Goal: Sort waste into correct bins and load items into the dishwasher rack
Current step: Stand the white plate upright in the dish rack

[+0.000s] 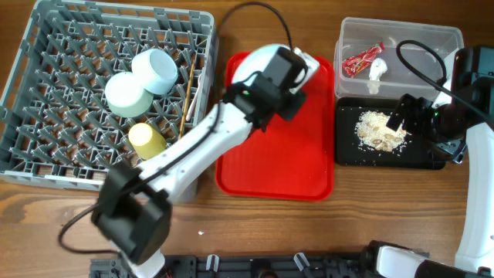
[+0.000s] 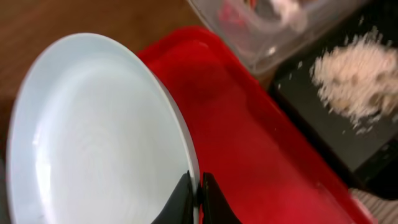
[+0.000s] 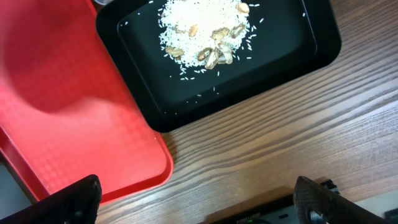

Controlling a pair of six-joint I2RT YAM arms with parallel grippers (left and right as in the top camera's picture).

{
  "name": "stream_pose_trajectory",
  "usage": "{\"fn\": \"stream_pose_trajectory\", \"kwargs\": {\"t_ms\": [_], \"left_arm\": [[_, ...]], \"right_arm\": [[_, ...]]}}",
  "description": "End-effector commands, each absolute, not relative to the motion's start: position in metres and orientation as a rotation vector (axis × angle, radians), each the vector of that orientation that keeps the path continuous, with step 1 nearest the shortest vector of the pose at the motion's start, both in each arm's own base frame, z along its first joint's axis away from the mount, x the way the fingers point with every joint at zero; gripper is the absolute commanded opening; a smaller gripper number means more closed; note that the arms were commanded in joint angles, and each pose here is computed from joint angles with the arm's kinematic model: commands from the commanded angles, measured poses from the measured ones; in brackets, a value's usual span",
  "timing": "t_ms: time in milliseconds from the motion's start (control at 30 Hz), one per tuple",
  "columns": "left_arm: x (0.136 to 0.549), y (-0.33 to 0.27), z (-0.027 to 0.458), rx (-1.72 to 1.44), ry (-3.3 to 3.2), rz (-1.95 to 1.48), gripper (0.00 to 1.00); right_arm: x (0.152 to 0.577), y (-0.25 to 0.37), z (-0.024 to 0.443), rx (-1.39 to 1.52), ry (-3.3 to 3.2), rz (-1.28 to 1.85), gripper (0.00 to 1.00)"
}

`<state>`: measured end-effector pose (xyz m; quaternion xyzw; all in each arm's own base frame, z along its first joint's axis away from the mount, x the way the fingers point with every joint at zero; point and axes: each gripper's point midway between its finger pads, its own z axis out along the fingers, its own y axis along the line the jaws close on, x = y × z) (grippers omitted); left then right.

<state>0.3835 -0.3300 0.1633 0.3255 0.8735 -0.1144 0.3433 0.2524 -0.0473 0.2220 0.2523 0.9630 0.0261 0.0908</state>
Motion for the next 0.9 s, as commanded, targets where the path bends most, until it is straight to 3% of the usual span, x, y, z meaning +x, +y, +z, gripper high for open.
{"fn": "stream_pose_trajectory", "kwargs": {"t_ms": [0, 167, 300, 433, 733, 833, 867], "left_arm": [[0.396, -0.292, 0.235, 0.570, 2.218, -0.414, 0.04], [0.409, -0.232, 0.290, 0.257, 2.203, -0.769, 0.04], [0.416, -0.196, 0.296, 0.194, 2.210, -1.112, 0.04], [0.429, -0.157, 0.280, 0.116, 2.217, -1.344, 0.04], [0.474, -0.109, 0.202, -0.121, 2.331, -1.241, 0.06], [0.481, -0.099, 0.195, -0.162, 2.346, -1.143, 0.55], [0.481, -0.099, 0.196, -0.153, 2.341, -1.134, 0.79]], "right_arm": [[0.254, -0.047, 0.231, 0.726, 2.833, 0.087, 1.00], [0.254, -0.047, 0.231, 0.725, 2.832, 0.087, 1.00], [0.254, -0.047, 0.231, 0.726, 2.832, 0.087, 1.00], [0.254, -0.047, 0.231, 0.726, 2.833, 0.087, 1.00], [0.254, -0.047, 0.231, 0.726, 2.834, 0.087, 1.00], [0.254, -0.047, 0.231, 0.726, 2.832, 0.087, 1.00], [0.255, -0.047, 0.231, 0.725, 2.831, 0.087, 1.00]]}}
